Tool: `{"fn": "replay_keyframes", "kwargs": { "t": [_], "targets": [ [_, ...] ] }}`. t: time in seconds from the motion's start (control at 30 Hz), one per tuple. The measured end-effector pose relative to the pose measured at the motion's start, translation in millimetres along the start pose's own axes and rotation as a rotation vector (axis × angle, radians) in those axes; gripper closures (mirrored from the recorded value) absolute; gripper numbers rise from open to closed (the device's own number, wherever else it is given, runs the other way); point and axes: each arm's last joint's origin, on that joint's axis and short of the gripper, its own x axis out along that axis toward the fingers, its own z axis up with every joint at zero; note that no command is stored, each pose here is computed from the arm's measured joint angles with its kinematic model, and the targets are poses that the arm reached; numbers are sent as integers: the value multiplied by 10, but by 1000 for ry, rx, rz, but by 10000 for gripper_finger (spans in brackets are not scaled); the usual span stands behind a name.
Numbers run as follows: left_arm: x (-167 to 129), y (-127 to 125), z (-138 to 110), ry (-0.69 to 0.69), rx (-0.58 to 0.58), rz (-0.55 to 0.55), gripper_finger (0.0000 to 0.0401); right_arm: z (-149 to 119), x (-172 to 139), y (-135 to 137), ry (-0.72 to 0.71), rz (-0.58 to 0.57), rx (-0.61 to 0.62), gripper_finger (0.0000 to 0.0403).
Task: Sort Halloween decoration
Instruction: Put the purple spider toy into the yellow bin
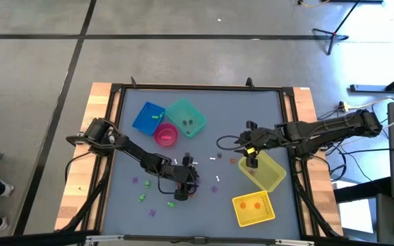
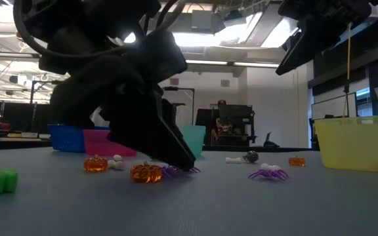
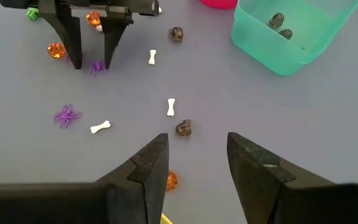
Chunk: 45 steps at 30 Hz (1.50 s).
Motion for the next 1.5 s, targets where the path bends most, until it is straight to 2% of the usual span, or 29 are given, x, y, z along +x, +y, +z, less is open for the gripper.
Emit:
{"fn": "replay_keyframes", "kwargs": {
  "t": [0.27, 0.53, 1.03, 1.5],
  "targets": [
    [12, 9, -23, 9, -7, 39, 214, 0, 0, 0, 0, 0, 0, 242],
    [6, 14, -58, 49, -157, 55, 214, -1, 0, 0, 1, 0, 0, 242],
    [3, 5, -70, 57, -158, 59, 266, -1, 0, 0, 1, 0, 0, 242],
    [3, 5, -67, 47, -159, 69, 296, -1, 0, 0, 1, 0, 0, 242]
  ]
}}
